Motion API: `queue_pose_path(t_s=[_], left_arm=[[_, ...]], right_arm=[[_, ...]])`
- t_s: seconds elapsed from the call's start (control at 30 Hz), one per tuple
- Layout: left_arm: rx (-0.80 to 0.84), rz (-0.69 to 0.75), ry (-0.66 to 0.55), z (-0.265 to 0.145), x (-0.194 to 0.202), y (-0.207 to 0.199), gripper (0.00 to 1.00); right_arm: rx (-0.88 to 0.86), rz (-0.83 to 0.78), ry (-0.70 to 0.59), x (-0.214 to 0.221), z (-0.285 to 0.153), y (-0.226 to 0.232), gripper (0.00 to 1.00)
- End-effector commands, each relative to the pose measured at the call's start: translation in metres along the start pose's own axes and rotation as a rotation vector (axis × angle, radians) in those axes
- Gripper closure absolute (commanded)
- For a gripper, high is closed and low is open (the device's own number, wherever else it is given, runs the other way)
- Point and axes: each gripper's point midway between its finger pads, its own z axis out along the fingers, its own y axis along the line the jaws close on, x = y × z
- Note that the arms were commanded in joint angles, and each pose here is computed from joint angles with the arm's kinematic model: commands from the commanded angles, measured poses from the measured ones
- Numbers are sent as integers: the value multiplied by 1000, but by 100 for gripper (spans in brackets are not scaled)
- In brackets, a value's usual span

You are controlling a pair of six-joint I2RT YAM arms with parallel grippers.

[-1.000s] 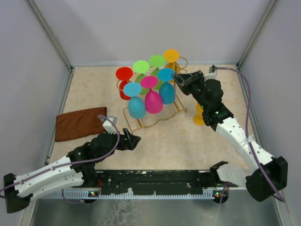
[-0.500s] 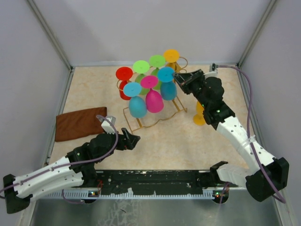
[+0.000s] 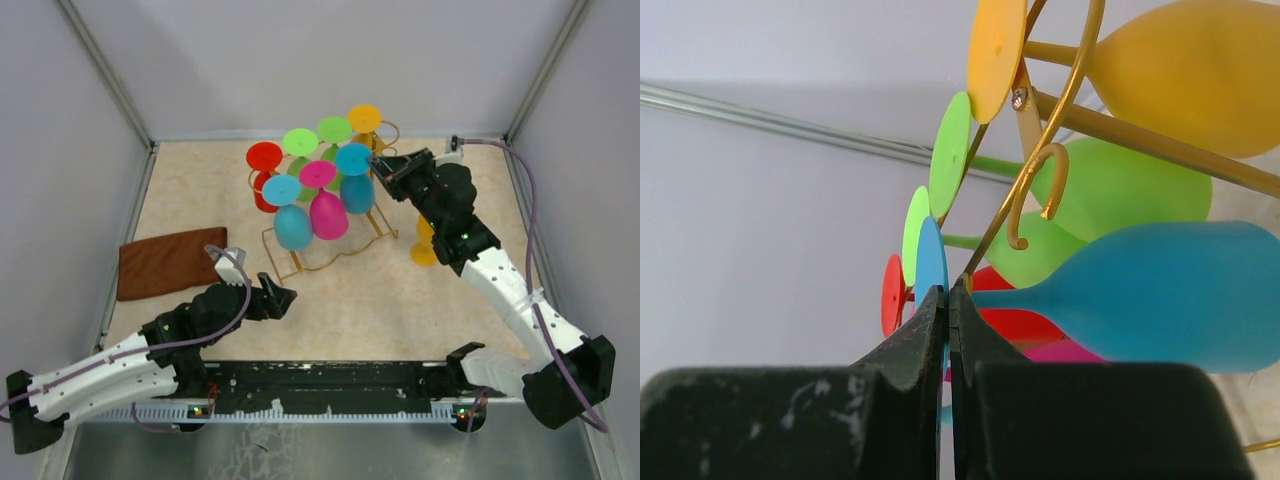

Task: Take the wine glass off the wine glass rack
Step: Pick up the wine glass from the wine rack.

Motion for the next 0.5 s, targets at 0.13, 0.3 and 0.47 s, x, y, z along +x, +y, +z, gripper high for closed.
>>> queue_pose_path(t_s=[0.13,0.3,0.47], left_arm=[[1,-15,-19,-2,-4,0,1],[4,-13,-24,-2,-5,0,1],[0,-12,-17,-1,-3,1,1]], right_arm=[[-124,4,-56,-18,-16,50,100],[-131,15,-64,-20,-19,52,100],[-130,28,-60,-21,-21,56,100]])
